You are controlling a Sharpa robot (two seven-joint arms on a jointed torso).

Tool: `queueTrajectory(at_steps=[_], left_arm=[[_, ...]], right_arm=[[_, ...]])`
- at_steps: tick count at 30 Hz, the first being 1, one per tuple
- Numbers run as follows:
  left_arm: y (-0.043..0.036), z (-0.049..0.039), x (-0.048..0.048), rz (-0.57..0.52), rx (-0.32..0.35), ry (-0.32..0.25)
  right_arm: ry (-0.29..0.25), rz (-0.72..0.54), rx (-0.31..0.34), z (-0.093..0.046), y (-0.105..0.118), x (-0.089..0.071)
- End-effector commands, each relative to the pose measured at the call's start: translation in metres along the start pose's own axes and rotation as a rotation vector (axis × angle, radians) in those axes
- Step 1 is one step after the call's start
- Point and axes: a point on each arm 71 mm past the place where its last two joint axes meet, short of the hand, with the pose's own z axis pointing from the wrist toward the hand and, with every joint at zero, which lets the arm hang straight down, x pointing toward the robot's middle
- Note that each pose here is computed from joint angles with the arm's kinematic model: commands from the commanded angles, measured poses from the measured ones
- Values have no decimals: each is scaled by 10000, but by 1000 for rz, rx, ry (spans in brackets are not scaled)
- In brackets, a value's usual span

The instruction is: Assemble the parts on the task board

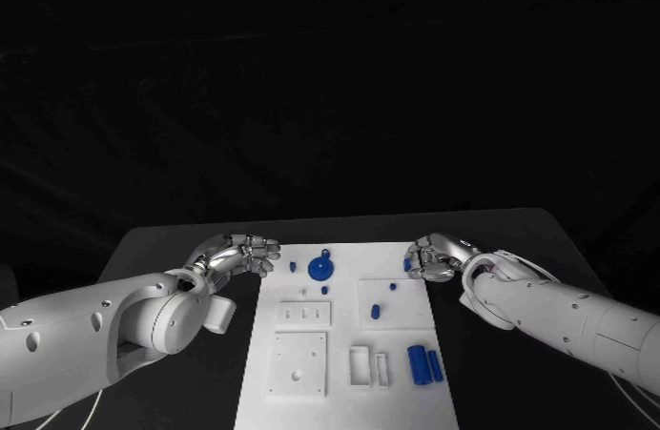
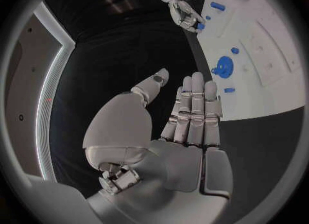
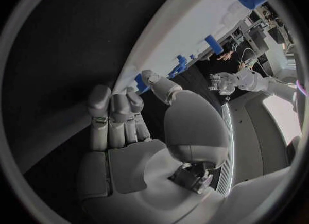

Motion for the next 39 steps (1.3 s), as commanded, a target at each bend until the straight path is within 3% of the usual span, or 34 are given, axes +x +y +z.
queueTrajectory(at_steps=[1,39], left_arm=[[-20,-1,29,-6,14,20],[-26,-11,10,-2,12,17]], right_arm=[[22,6,-12,2,18,36],[34,9,-20,21,62,64]])
